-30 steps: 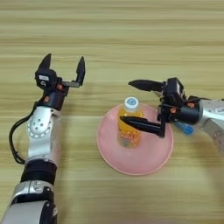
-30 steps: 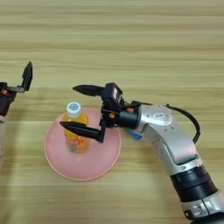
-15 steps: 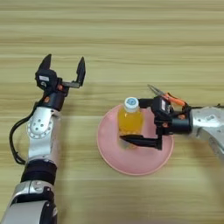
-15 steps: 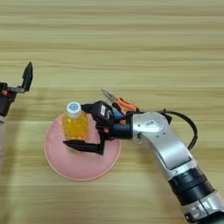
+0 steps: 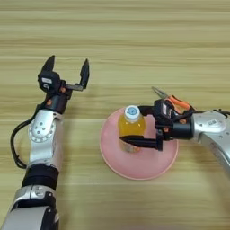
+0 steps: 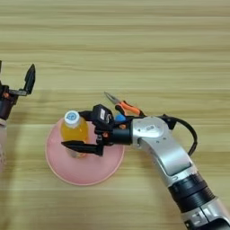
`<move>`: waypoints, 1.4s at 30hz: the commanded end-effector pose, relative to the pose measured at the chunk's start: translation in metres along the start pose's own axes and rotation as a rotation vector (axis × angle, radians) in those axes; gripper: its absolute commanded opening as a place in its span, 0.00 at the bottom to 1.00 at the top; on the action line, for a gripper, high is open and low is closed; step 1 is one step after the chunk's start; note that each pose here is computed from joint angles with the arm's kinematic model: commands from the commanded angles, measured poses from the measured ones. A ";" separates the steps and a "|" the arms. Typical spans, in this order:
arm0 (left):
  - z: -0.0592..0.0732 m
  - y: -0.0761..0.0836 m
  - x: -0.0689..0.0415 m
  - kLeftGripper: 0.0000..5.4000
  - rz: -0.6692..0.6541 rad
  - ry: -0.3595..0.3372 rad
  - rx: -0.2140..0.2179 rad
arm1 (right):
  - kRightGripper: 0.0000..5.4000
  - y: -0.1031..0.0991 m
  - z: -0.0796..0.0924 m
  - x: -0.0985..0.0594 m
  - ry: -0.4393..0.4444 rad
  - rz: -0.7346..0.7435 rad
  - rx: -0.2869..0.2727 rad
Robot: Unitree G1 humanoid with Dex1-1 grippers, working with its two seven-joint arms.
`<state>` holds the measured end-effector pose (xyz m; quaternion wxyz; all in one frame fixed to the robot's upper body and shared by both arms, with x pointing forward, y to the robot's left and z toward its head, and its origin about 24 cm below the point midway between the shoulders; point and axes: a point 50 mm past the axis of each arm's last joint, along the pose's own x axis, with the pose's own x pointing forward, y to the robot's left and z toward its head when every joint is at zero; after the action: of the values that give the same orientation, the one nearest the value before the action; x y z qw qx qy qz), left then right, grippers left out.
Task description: Move the objects on the table
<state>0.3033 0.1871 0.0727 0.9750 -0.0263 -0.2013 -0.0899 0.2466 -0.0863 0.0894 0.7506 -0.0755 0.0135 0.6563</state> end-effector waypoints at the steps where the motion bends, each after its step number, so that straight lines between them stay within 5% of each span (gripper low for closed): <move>1: 0.005 -0.002 0.003 1.00 -0.023 -0.023 0.008 | 0.66 -0.006 0.009 -0.002 -0.027 -0.027 -0.036; 13: 0.022 -0.014 0.003 1.00 -0.165 -0.102 -0.063 | 0.66 -0.023 0.037 -0.024 -0.095 -0.109 -0.077; 15: 0.028 -0.019 0.002 1.00 -0.230 -0.118 -0.104 | 0.66 -0.028 0.041 -0.029 -0.102 -0.135 -0.073; 18: 0.035 -0.026 0.000 1.00 -0.337 -0.137 -0.098 | 0.66 -0.033 0.045 -0.035 -0.111 -0.167 -0.058; 25: 0.046 -0.035 -0.014 1.00 -0.643 -0.082 -0.194 | 0.66 -0.040 0.053 -0.046 -0.107 -0.221 -0.051; 34: 0.045 -0.053 -0.031 1.00 -0.950 0.024 -0.127 | 0.66 -0.041 0.064 -0.051 -0.112 -0.228 -0.061; 42: 0.041 -0.066 -0.034 1.00 -1.061 0.060 -0.112 | 0.66 -0.040 0.075 -0.050 -0.131 -0.220 -0.069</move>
<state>0.2448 0.1350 0.0973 0.8067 0.0138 -0.1598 -0.5688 0.2741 -0.1341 0.1564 0.8208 -0.0541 -0.0383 0.5674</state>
